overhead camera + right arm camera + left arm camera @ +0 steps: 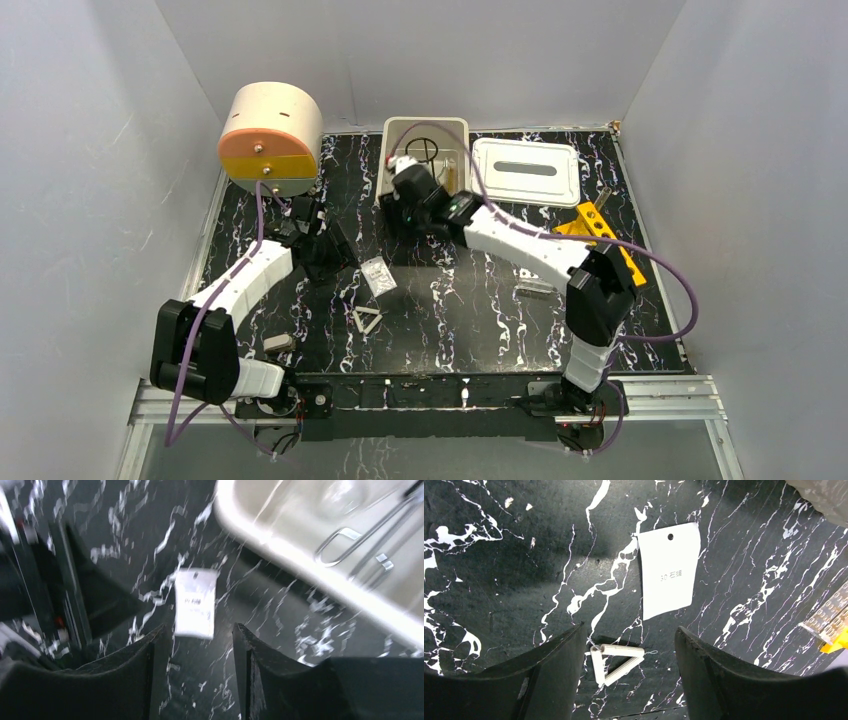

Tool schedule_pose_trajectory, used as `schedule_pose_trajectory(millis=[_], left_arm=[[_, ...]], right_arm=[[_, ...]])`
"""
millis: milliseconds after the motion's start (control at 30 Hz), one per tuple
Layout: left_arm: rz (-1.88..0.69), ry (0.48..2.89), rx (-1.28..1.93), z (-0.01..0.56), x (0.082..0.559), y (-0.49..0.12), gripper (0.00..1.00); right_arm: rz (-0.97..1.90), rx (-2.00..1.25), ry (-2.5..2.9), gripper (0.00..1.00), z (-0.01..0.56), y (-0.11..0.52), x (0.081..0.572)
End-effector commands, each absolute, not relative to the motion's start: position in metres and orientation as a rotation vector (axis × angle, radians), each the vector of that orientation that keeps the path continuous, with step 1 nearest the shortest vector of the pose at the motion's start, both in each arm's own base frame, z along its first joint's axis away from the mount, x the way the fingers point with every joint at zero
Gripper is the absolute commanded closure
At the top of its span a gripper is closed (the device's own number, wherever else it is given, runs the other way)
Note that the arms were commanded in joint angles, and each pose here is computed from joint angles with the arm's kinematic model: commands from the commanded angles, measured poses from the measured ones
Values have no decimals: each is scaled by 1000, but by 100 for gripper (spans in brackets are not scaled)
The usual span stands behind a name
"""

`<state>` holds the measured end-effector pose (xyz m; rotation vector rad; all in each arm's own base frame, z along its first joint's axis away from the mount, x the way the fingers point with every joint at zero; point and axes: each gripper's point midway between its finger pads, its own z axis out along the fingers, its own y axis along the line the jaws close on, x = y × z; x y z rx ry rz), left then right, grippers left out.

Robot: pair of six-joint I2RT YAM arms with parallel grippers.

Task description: Organize the chemistry lab equipment

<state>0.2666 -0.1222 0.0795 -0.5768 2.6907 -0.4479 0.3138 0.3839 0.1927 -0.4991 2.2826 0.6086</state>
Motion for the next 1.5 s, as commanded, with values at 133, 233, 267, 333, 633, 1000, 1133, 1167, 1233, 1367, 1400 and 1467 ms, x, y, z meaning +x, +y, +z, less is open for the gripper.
schedule_pose_trajectory(millis=[133,233,267,333,633,1000,1133,1167,1233,1367,1400,1467], left_arm=[[-396,2672,-678,78,260,-110,37],[-394,2664,-705,77,258,-108,36],[-393,2664,-715,76,258,-107,36],[-388,2662,-733,75,257,-105,36],[-362,2656,-787,72,254,-94,35],[-373,2648,-798,72,255,-92,33],[-374,2647,-797,72,255,-92,33],[-375,2647,-797,73,255,-92,33],[-374,2646,-796,73,255,-92,33],[-378,2641,-801,74,255,-91,33],[-374,2639,-806,74,255,-91,33],[-361,2634,-813,74,254,-89,33]], right_arm=[[577,-607,2334,41,135,403,275],[573,-638,2364,40,112,409,272],[572,-651,2379,39,105,411,271],[569,-669,2398,38,92,415,272],[501,-687,2440,34,55,432,289],[389,-716,2449,34,37,429,289],[355,-729,2381,35,51,432,291],[347,-733,2366,35,54,432,292],[338,-746,2337,37,60,434,291],[350,-794,2265,41,71,440,285],[367,-808,2252,41,73,443,283],[385,-823,2241,37,74,446,279]])
